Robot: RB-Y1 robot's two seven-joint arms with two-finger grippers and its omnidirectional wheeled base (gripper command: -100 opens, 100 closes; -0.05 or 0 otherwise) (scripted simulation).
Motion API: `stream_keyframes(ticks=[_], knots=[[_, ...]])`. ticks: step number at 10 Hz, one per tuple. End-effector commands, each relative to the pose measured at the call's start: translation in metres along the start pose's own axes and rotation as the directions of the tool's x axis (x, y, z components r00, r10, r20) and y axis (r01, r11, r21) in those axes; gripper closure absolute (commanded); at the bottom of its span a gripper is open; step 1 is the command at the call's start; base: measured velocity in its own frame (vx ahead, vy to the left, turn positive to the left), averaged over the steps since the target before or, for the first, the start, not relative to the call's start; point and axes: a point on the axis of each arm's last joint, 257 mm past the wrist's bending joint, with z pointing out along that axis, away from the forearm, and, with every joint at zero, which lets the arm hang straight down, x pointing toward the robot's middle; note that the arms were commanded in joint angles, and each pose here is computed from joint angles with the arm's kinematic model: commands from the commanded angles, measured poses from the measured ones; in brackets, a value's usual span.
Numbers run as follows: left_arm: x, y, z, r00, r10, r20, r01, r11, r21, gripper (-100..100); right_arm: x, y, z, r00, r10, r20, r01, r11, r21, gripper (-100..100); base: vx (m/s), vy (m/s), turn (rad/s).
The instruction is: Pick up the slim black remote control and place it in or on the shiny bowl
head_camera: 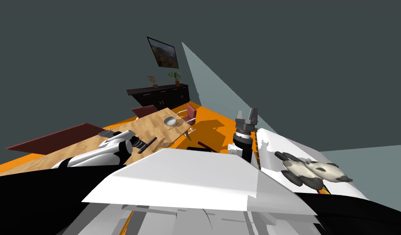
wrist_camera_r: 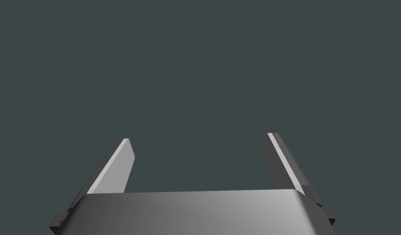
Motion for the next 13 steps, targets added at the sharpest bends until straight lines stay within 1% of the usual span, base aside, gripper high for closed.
stream_keyframes(ticks=[1,2,3,4,5,6,7,8,10,13], knots=[[-0.001,0.000,-0.002,1.000,0.000,0.000,0.000,1.000,0.002,100,0.000,0.000,0.000,1.000,0.000,0.000,0.000,1.000,0.000,0,-0.004,-0.005,0.015],[-0.010,-0.010,-0.011,1.000,-0.021,-0.004,0.022,1.000,0.011,100,0.000,0.000,0.000,1.000,0.000,0.000,0.000,1.000,0.000,0,0.041,-0.005,-0.184],[-0.010,-0.010,-0.011,1.000,-0.021,-0.004,0.022,1.000,0.011,100,0.000,0.000,0.000,1.000,0.000,0.000,0.000,1.000,0.000,0,0.054,0.004,-0.140],[-0.016,-0.017,-0.018,0.999,-0.036,-0.006,0.036,0.999,0.014,100,0.000,0.000,0.000,1.000,0.000,0.000,0.000,1.000,0.000,0,0.086,-0.016,-0.271],[-0.018,-0.019,-0.022,0.999,-0.040,-0.008,0.040,0.999,0.014,100,0.000,0.000,0.000,1.000,0.000,0.000,0.000,1.000,0.000,0,0.130,-0.016,-0.280],[-0.020,-0.024,-0.028,0.999,-0.046,-0.010,0.046,0.999,0.012,100,0.000,0.000,0.000,1.000,0.000,0.000,0.000,1.000,0.000,0,0.142,0.007,-0.385],[-0.021,-0.025,-0.032,0.999,-0.048,-0.011,0.048,0.999,0.009,100,0.000,0.000,0.000,1.000,0.000,0.000,0.000,1.000,0.000,0,0.157,0.030,-0.293],[-0.021,-0.029,-0.039,0.999,-0.050,-0.014,0.050,0.999,0.004,100,0.000,0.000,0.000,1.000,0.000,0.000,0.000,1.000,0.000,0,0.179,0.032,-0.372],[-0.021,-0.031,-0.047,0.999,-0.051,-0.017,0.051,0.999,-0.003,100,0.000,0.000,0.000,1.000,0.000,0.000,0.000,1.000,0.000,0,0.157,0.041,-0.280],[-0.020,-0.034,-0.057,0.998,-0.052,-0.019,0.051,0.999,-0.014,100,0.000,0.000,0.000,1.000,0.000,0.000,0.000,1.000,0.000,0,0.117,0.032,-0.224]])
